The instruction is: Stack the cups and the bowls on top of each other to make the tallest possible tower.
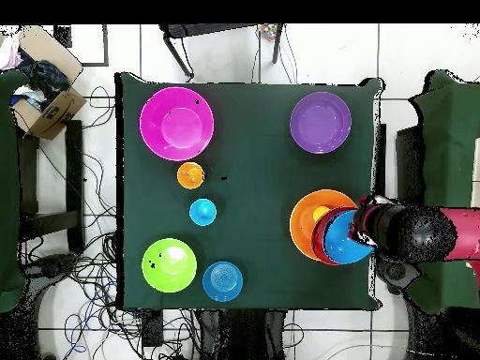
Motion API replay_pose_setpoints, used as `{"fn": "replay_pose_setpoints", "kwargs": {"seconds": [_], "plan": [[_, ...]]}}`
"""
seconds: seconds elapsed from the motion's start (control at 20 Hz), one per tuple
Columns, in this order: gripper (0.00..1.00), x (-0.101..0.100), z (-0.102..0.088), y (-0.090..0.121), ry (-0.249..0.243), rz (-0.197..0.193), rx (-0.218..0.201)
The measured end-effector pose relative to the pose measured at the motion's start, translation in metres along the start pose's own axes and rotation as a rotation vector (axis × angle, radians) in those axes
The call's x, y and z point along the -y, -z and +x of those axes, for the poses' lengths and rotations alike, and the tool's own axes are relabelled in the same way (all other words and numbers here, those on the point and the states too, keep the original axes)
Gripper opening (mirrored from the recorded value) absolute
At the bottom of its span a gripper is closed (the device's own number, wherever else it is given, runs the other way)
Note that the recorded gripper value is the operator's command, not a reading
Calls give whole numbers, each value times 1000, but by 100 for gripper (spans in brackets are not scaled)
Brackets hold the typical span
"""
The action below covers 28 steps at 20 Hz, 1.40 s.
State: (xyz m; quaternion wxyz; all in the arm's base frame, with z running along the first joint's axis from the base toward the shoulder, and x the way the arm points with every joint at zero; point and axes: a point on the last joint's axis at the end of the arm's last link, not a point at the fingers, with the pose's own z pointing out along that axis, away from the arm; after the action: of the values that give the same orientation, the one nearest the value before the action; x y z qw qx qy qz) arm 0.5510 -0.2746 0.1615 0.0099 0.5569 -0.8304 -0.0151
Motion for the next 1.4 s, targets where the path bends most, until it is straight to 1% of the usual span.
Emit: {"fn": "replay_pose_setpoints", "kwargs": {"seconds": [0.15, 0.35, 0.5, 0.9, 1.2, 1.4], "plan": [[100, -17, 3, -4, 9, -26, -7], [100, -30, -1, -12, 22, -52, -3], [100, -36, -5, -17, 33, -59, 5], [100, -38, -6, -22, 44, -47, -2], [100, -43, -5, -33, 40, -67, 12], [100, -46, -7, -42, 45, -79, 23]]}}
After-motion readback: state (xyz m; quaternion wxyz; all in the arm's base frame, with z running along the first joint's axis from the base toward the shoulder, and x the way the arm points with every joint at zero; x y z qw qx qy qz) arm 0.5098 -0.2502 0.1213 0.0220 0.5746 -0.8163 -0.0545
